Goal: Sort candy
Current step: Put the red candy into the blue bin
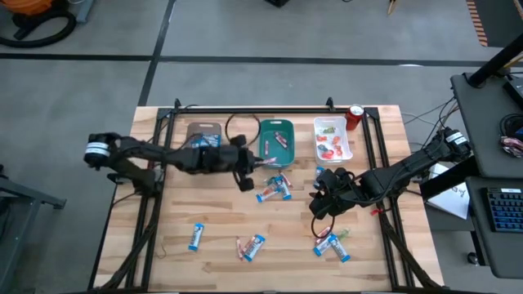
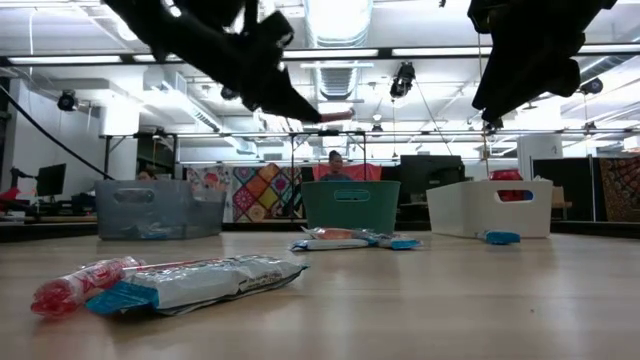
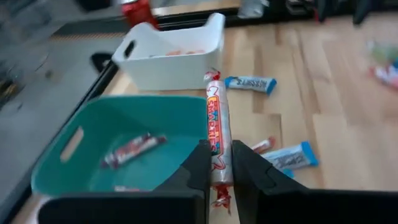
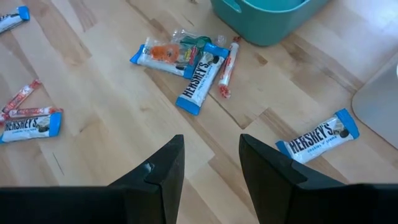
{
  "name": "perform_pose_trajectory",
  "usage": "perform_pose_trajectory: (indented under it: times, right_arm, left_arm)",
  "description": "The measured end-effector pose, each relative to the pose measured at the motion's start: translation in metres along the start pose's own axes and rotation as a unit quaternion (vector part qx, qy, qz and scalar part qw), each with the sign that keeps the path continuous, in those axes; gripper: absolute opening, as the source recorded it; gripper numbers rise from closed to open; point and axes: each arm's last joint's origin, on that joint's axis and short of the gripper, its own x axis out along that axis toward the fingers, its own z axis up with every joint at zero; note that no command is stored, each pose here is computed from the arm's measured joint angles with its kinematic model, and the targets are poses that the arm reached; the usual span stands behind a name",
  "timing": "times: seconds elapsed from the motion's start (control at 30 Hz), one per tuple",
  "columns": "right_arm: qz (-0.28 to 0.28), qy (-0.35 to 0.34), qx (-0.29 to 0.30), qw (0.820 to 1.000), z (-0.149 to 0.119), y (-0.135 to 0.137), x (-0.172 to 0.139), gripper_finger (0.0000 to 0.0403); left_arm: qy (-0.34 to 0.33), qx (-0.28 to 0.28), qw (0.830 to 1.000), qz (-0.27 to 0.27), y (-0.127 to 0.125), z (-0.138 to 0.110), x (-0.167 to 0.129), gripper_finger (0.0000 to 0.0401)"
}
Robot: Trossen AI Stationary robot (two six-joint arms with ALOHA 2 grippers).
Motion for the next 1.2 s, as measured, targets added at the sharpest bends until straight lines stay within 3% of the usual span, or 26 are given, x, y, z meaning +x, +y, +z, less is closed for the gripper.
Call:
perform_pose_trajectory:
  times: [0.13,0.37,0.63,0.97,1.2]
  right_arm:
    - [0.000,-0.001,-0.002,1.000,0.000,0.000,0.000,0.0146]
    - [-0.006,-0.011,-0.006,1.000,0.001,0.000,0.000,0.0146]
    - [-0.008,-0.016,-0.009,1.000,0.001,0.000,0.000,0.0146]
    - [-0.010,-0.019,-0.009,1.000,0.001,0.000,0.000,0.0146]
    - [-0.010,-0.019,-0.009,1.000,0.001,0.000,0.000,0.0146]
  left_arm:
    - [-0.002,0.063,0.997,-0.037,0.033,-0.006,0.008,0.0027]
    - [0.004,0.014,0.999,-0.043,0.074,-0.019,0.015,0.0030]
    - [-0.031,-0.012,0.998,-0.053,0.073,-0.025,0.038,0.0030]
    - [0.023,-0.032,0.997,-0.063,0.075,-0.024,0.078,0.0031]
    - [0.030,-0.025,0.997,-0.064,0.076,-0.021,0.079,0.0087]
